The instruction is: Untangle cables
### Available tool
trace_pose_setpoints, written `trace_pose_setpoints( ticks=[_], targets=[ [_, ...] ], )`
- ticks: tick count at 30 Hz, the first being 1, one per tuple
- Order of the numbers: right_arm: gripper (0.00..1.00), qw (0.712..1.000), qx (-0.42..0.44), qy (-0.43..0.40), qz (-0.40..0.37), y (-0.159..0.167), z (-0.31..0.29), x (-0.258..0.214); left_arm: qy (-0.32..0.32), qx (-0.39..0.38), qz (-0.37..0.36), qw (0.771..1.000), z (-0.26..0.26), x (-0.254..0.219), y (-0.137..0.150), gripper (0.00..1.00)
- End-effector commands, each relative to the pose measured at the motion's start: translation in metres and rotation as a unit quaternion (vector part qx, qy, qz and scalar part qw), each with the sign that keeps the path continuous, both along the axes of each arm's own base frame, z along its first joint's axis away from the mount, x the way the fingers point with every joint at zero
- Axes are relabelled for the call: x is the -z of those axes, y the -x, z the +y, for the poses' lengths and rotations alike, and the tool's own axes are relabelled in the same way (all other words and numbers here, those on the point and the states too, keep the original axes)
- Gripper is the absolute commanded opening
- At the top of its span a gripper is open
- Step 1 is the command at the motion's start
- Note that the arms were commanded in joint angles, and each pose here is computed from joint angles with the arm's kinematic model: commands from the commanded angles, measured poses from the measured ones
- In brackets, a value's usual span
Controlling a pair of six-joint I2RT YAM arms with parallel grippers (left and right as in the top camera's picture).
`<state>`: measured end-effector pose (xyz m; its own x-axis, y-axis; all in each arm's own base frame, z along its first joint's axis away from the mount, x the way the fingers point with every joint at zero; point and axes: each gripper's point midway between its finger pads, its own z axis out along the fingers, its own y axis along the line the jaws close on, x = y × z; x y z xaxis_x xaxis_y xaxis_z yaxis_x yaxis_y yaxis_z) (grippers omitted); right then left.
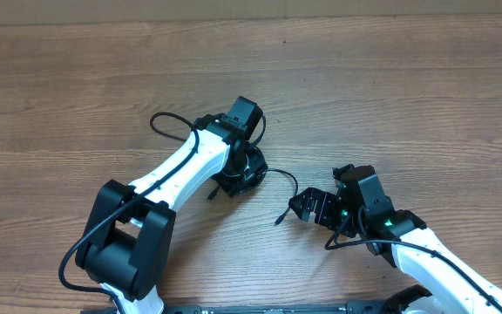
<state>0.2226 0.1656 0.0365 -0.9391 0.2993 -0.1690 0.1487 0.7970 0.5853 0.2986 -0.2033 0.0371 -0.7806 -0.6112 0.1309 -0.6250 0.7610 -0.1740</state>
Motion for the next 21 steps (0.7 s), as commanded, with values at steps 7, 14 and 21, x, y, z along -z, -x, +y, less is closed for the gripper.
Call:
trace_pose_setpoints(
  ticks=[7,14,21],
  targets=[
    [1.00,1.000,0.008,0.024,0.009,0.004,-0.009,0.009,-0.046,-0.288,0.045,0.955,0.000,0.012,0.012,0.89],
    [1.00,0.999,0.007,0.033,0.028,0.012,-0.013,0.013,-0.069,-0.402,0.045,0.912,0.012,0.020,0.014,0.65],
    [1.00,0.999,0.014,0.045,0.026,0.010,-0.017,0.015,-0.075,-0.406,0.009,0.911,0.017,0.021,0.002,0.69]
  ],
)
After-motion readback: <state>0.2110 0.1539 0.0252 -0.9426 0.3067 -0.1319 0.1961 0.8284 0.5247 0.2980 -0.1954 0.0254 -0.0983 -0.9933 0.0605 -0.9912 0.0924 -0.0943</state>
